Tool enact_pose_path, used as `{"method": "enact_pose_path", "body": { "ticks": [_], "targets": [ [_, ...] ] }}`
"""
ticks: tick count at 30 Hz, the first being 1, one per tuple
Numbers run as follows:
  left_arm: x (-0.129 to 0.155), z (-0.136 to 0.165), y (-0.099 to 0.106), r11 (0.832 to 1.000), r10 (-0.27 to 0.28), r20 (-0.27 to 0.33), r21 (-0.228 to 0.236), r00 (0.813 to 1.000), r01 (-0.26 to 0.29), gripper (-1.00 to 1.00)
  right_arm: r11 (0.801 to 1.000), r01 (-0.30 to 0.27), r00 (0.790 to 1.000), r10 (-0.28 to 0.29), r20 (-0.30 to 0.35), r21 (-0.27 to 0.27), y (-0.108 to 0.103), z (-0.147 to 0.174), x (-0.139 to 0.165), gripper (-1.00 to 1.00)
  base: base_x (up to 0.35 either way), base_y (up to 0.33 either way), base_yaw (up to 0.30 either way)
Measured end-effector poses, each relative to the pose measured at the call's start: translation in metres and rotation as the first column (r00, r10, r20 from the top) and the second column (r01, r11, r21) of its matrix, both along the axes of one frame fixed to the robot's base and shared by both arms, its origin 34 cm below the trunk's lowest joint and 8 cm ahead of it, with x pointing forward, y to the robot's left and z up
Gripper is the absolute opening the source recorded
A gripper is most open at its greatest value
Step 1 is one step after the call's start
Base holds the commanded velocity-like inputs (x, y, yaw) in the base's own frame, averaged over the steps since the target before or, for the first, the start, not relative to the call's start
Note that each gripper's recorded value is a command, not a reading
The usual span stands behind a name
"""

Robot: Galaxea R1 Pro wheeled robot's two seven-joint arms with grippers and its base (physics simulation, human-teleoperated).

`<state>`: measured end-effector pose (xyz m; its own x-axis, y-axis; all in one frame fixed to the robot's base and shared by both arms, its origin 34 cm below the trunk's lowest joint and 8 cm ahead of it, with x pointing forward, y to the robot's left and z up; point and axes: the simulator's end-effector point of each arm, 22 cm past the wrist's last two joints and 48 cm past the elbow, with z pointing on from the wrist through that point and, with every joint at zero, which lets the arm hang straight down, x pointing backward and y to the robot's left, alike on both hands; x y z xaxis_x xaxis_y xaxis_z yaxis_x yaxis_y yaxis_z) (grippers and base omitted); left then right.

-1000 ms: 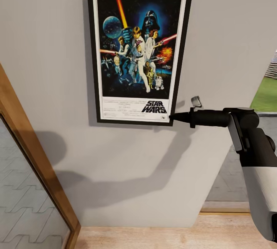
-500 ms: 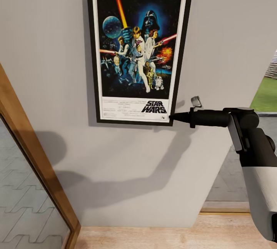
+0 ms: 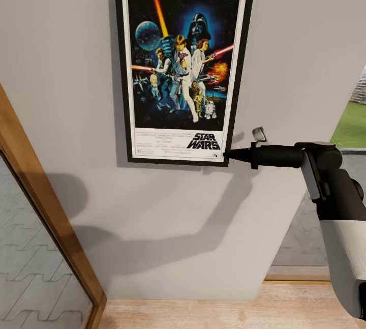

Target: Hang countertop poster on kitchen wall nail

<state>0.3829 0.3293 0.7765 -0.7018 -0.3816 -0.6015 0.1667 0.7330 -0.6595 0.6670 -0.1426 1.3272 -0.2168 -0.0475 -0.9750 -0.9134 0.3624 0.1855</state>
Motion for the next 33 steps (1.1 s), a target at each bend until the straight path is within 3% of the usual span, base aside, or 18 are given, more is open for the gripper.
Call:
{"method": "enact_pose_path", "body": {
  "ticks": [33],
  "targets": [
    [-0.0004, 0.0006, 0.0025, 1.000, -0.001, 0.000, 0.002, 1.000, 0.001, 1.00, 1.000, -0.004, 1.000, 0.004, 0.005, -0.004, 0.0007, -0.0007, -0.0009, -1.00, 0.000, 0.016, 0.000]
  ]
}}
